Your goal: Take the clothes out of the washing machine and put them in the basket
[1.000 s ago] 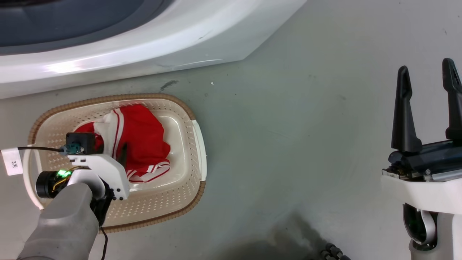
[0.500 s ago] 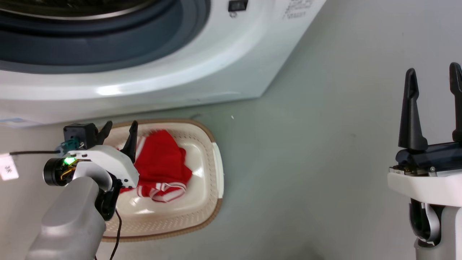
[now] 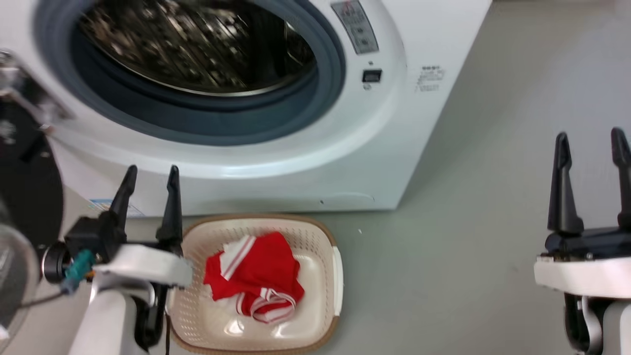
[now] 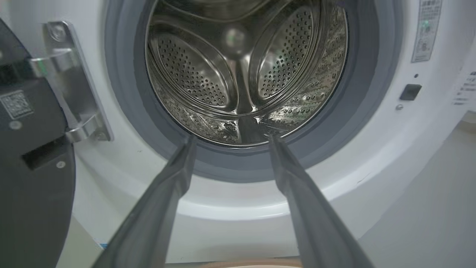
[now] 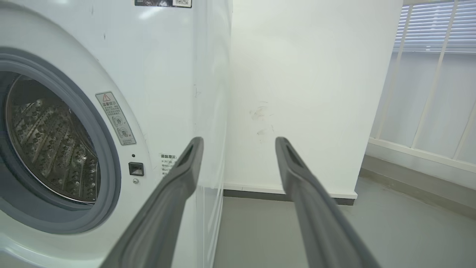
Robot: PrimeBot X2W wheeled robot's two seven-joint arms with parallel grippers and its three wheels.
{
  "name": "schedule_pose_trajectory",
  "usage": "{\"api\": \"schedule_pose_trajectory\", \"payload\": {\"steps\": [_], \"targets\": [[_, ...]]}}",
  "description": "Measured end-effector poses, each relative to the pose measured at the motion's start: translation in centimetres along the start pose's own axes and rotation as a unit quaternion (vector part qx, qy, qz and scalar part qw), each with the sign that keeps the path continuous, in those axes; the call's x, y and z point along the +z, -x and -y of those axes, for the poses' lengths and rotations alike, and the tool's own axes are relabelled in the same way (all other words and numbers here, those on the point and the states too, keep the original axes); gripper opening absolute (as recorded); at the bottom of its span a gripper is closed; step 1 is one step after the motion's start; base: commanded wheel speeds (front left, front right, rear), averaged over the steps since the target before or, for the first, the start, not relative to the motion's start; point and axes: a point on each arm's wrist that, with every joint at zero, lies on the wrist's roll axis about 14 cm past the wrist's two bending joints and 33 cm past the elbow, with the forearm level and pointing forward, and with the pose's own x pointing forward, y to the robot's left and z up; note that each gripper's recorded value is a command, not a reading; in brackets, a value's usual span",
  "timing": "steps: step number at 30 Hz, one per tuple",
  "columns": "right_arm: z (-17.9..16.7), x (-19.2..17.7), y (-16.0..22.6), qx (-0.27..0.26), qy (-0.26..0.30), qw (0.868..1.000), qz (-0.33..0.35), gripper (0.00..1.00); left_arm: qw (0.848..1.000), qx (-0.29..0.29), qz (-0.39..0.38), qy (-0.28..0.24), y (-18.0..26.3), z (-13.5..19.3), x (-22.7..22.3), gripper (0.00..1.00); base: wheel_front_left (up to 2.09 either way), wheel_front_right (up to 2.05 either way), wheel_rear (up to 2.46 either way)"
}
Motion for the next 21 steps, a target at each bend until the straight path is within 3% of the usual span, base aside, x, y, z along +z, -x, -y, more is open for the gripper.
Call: {"api": "schedule_pose_trajectory", "payload": {"steps": [7, 21], "targets": [[-1.1, 2.0, 1.4, 0.014, -0.009, 1.0, 0.017, 1.0, 0.996, 0.013, 0.07, -0.053, 4.7, 0.4, 5.1, 1.0, 0.0, 0.0, 0.0], [-1.2, 3.1, 4.5, 0.014, -0.021, 1.0, 0.013, 1.0, 0.991, 0.054, 0.098, -0.076, 10.1, 0.7, 7.0, 1.0, 0.0, 0.0, 0.0]]}}
